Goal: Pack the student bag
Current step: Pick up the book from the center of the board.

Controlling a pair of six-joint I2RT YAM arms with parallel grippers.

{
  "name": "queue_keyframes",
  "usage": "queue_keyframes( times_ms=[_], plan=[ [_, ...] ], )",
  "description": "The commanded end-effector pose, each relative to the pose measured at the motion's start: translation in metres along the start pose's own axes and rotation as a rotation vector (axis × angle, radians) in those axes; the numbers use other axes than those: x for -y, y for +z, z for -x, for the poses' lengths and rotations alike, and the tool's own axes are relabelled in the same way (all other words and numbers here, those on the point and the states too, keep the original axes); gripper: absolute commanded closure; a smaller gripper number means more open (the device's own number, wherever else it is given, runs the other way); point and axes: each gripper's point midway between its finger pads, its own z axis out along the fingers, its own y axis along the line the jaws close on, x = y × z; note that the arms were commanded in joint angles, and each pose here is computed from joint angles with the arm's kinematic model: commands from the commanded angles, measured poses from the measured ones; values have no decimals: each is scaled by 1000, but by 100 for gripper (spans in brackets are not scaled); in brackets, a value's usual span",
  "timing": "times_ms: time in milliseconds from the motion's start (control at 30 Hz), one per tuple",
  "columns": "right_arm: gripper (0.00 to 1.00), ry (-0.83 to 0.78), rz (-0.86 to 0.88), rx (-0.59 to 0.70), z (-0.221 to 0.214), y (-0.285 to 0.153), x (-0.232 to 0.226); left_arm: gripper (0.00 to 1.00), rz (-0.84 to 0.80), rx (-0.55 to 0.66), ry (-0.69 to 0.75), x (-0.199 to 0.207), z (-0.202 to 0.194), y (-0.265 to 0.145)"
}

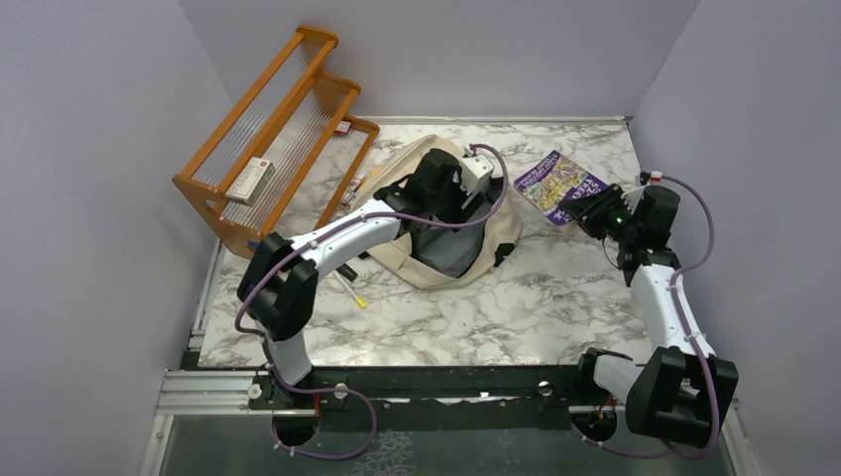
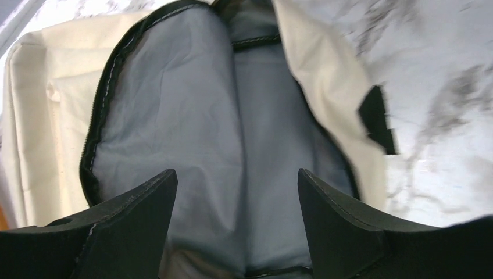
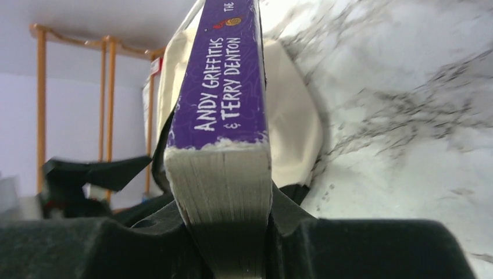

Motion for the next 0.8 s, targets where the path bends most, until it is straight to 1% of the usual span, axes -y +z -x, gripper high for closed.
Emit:
queue_keyframes(
  times_ms=[0,233,333,467,533,600,767],
  plan=[
    [100,-44,241,-28,2,-13,-52,23,201,-138,164,-32,-21,22],
    [100,-94,283,-25,2,-21,-63,22,260,-255,265,-33,-52,51],
    [100,-102,288,-22,3,-23,-64,21,298,-306,307,-37,-67,59],
    [100,-101,294,-25,2,-24,-66,22,331,-347,331,-39,-80,64],
    [100,-104,297,-25,2,-25,-67,27,361,-361,341,-43,-83,63],
    [100,-108,299,-21,2,-26,-68,35,388,-365,346,-47,-85,61],
    [99,-97,239,3,8,-26,-62,62,410,-350,331,-50,-81,58]
  ],
)
